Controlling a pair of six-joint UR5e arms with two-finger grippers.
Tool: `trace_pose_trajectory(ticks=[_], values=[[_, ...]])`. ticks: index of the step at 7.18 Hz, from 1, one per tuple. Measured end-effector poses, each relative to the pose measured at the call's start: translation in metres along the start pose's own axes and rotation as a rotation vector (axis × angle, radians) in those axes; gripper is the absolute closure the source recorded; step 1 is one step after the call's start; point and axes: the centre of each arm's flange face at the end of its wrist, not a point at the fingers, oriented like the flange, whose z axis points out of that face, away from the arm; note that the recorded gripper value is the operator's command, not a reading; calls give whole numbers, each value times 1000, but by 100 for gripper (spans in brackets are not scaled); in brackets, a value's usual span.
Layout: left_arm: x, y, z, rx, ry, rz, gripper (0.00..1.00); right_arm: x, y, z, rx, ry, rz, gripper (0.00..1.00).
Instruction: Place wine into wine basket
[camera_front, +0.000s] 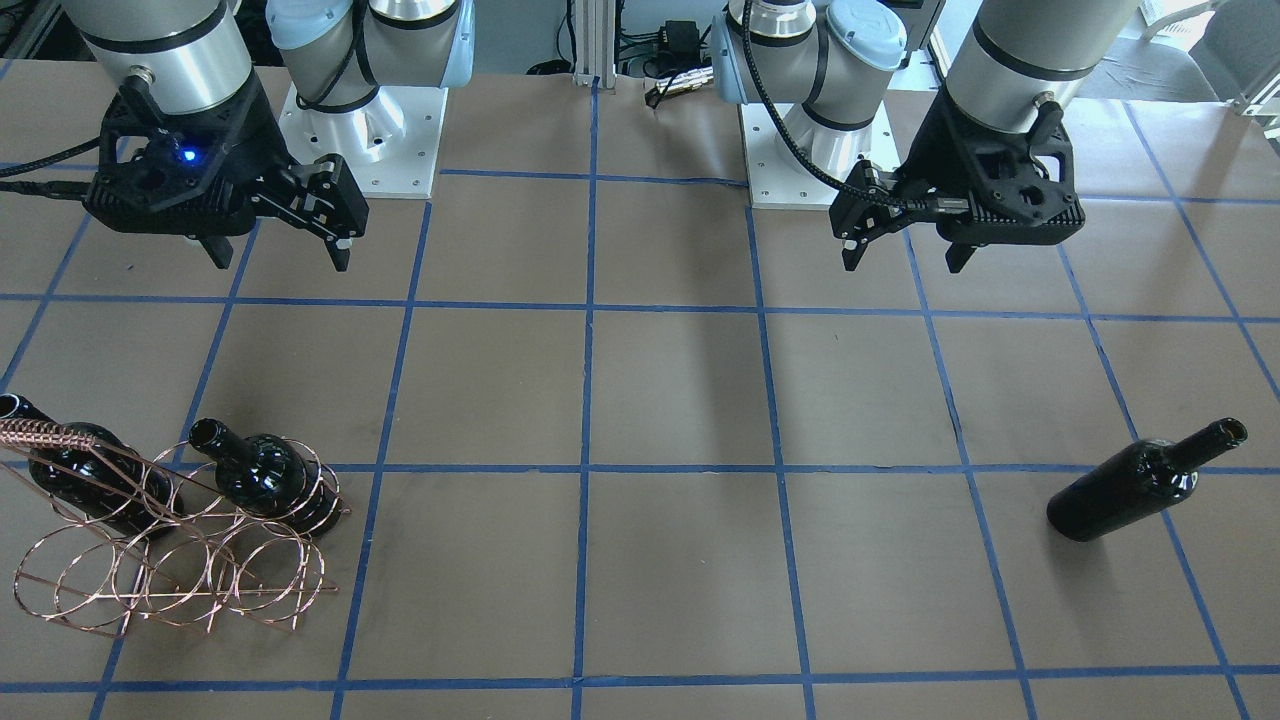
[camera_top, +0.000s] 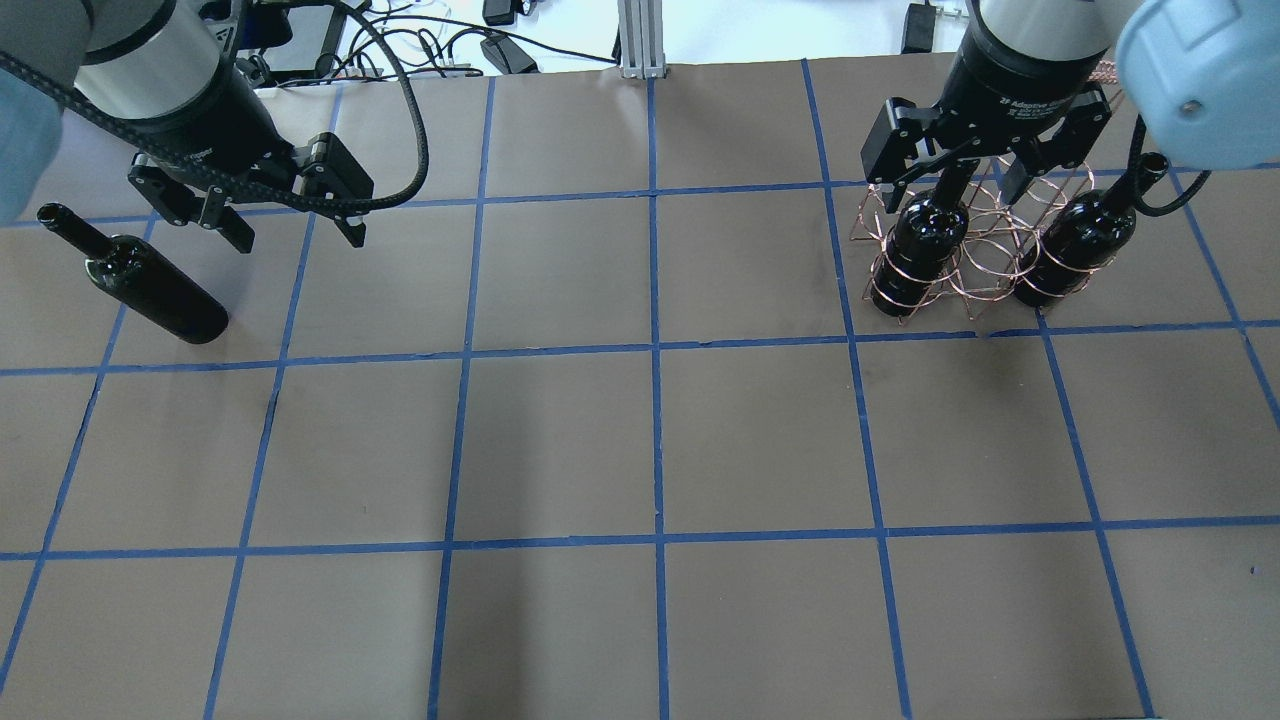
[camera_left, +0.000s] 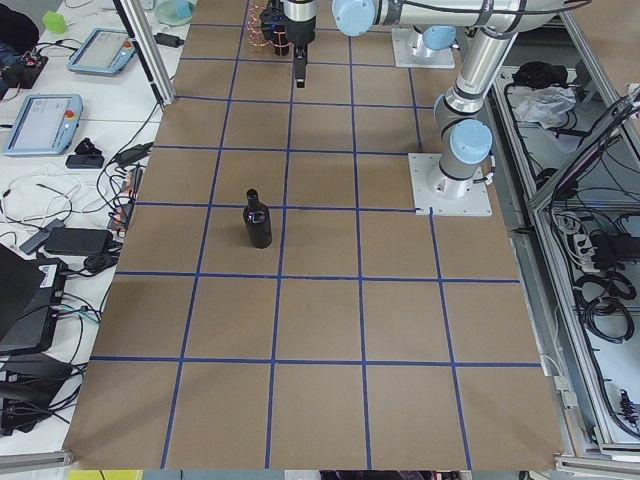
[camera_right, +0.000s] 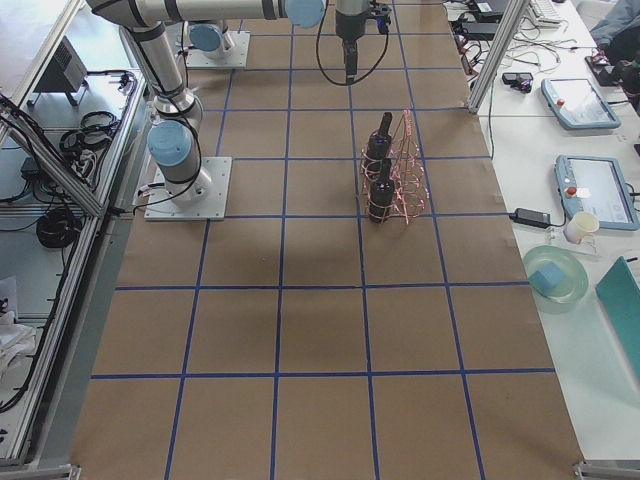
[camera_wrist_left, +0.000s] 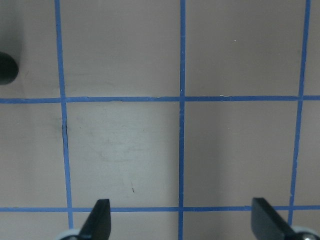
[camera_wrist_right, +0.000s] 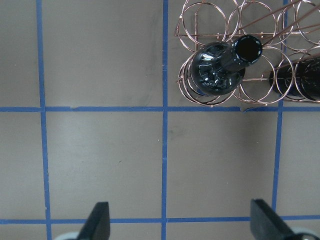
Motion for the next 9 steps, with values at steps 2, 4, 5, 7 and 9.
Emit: trace_pose_trajectory(ticks=[2, 4, 5, 7, 9], values=[[0, 0, 0, -1, 0, 1, 0, 0, 0, 0, 0, 0, 0, 1], [0, 1, 0, -6, 0, 2, 0, 0, 0, 0, 0, 0, 1, 1], [0, 2, 0, -7, 0, 3, 0, 0, 0, 0, 0, 0, 0, 1], [0, 1, 2, -10, 0, 4, 0, 0, 0, 0, 0, 0, 0, 1], [-1, 0, 2, -11, 2, 4, 0, -1, 0, 0, 0, 0, 0, 1]])
